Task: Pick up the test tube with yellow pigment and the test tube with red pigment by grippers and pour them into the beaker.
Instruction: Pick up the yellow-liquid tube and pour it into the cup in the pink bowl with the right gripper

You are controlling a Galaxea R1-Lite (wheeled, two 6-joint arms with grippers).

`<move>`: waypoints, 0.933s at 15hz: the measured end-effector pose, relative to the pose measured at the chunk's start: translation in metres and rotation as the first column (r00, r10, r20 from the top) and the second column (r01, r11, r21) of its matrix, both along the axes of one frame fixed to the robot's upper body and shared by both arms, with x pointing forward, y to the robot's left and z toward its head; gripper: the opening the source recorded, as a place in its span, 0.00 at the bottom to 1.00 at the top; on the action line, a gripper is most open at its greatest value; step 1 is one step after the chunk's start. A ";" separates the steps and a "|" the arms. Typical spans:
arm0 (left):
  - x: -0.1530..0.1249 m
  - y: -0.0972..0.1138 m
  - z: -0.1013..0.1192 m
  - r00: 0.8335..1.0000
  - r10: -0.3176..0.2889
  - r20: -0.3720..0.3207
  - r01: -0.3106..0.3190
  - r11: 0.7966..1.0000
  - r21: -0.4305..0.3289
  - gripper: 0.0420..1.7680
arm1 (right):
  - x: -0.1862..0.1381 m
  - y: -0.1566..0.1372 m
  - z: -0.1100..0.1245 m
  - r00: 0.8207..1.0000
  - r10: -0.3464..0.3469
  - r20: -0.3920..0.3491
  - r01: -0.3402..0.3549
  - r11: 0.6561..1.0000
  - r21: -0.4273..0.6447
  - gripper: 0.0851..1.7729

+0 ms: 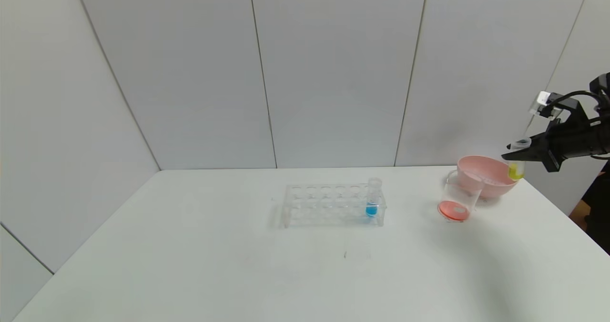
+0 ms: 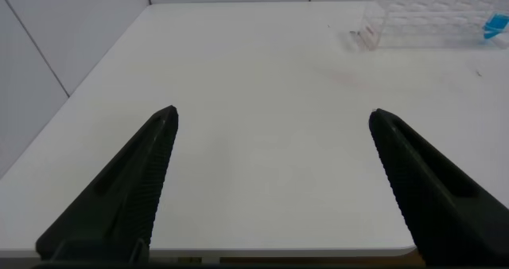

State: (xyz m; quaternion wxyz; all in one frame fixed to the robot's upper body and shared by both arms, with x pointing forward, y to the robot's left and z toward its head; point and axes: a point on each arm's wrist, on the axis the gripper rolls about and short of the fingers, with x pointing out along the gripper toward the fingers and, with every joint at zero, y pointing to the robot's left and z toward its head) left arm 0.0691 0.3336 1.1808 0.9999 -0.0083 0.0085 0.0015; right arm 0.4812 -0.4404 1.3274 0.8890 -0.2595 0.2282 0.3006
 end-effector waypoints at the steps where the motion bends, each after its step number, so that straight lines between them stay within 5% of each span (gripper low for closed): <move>1: 0.000 0.000 0.000 1.000 0.000 0.000 0.000 1.000 0.000 0.97 | 0.006 0.000 -0.004 1.000 -0.005 -0.005 0.005 1.000 -0.017 0.27; 14: 0.000 0.000 0.000 1.000 0.000 0.000 0.000 1.000 0.000 0.97 | 0.019 0.012 -0.019 0.998 0.029 -0.050 -0.033 0.997 -0.074 0.27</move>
